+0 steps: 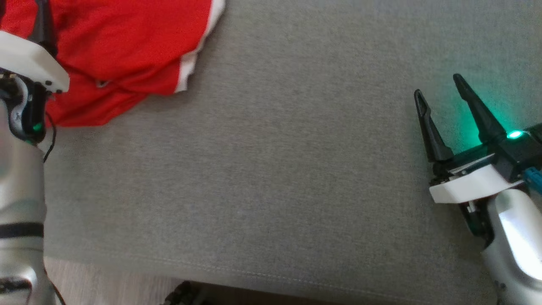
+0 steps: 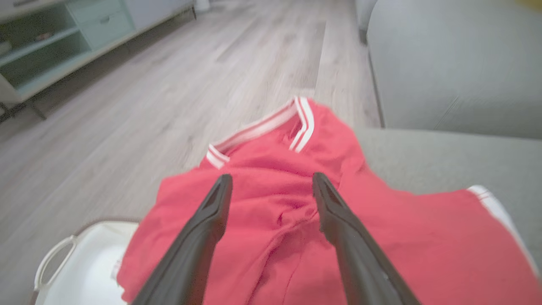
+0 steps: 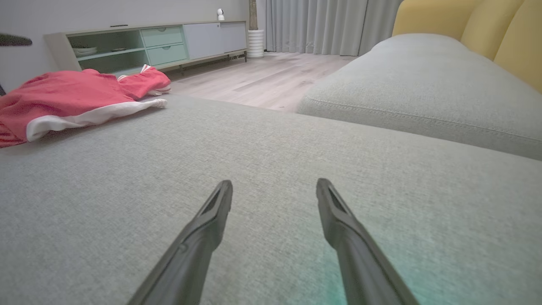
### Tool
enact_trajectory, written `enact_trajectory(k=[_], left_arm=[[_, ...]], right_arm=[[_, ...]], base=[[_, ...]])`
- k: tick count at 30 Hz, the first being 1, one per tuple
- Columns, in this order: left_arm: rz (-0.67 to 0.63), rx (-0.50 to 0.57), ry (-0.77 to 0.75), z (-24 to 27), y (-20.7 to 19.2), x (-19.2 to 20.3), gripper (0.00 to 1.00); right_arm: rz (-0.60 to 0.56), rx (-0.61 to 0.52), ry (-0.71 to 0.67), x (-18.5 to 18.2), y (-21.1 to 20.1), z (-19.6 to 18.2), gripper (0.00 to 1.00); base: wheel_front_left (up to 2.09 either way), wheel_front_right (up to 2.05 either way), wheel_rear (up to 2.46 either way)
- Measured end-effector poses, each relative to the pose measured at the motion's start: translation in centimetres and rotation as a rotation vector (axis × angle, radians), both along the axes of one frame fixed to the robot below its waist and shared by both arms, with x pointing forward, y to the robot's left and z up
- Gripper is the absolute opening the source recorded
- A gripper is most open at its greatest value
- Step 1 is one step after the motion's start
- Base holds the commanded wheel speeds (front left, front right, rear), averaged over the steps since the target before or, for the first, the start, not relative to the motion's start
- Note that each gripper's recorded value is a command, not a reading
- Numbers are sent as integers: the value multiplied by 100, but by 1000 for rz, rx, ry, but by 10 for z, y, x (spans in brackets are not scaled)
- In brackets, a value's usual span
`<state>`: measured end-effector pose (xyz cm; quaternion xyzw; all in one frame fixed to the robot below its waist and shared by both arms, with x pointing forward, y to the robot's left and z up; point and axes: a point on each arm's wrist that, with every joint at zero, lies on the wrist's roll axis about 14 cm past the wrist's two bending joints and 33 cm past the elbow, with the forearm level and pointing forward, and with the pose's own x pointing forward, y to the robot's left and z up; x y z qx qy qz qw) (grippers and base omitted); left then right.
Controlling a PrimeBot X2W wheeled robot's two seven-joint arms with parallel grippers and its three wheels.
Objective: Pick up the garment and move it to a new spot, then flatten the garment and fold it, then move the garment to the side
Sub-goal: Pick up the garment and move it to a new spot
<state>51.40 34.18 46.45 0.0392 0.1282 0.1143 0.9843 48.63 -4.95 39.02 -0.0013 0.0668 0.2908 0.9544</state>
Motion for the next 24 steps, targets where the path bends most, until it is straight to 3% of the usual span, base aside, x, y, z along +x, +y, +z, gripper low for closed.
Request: enact_trajectory(k=[6, 7, 8, 10, 14, 19, 24], left_arm=[[-13, 30, 278, -76, -1, 4, 96], [-25, 48, 324, -85, -2, 3, 25], [-31, 60, 366, -93, -3, 1, 0], [-46, 69, 385, -95, -5, 1, 0], [-63, 134, 269, -61, -1, 17, 0], [-122, 241, 58, 13, -7, 36, 0], [-202, 274, -150, 96, -29, 39, 0]], right_arm=[[-42, -18, -2, 4, -22, -5, 100], [-49, -21, 2, 3, -26, -5, 100], [-55, -26, 6, 2, -28, -6, 100], [-67, -35, 5, 2, -33, -4, 100], [-80, -38, -5, -3, -37, 4, 100], [-109, -8, -4, -17, -37, 17, 100], [-138, 21, -5, -38, -37, 33, 100]], base=[[0, 0, 0], [0, 0, 0], [0, 0, 0], [0, 0, 0], [0, 0, 0], [0, 0, 0], [0, 0, 0]])
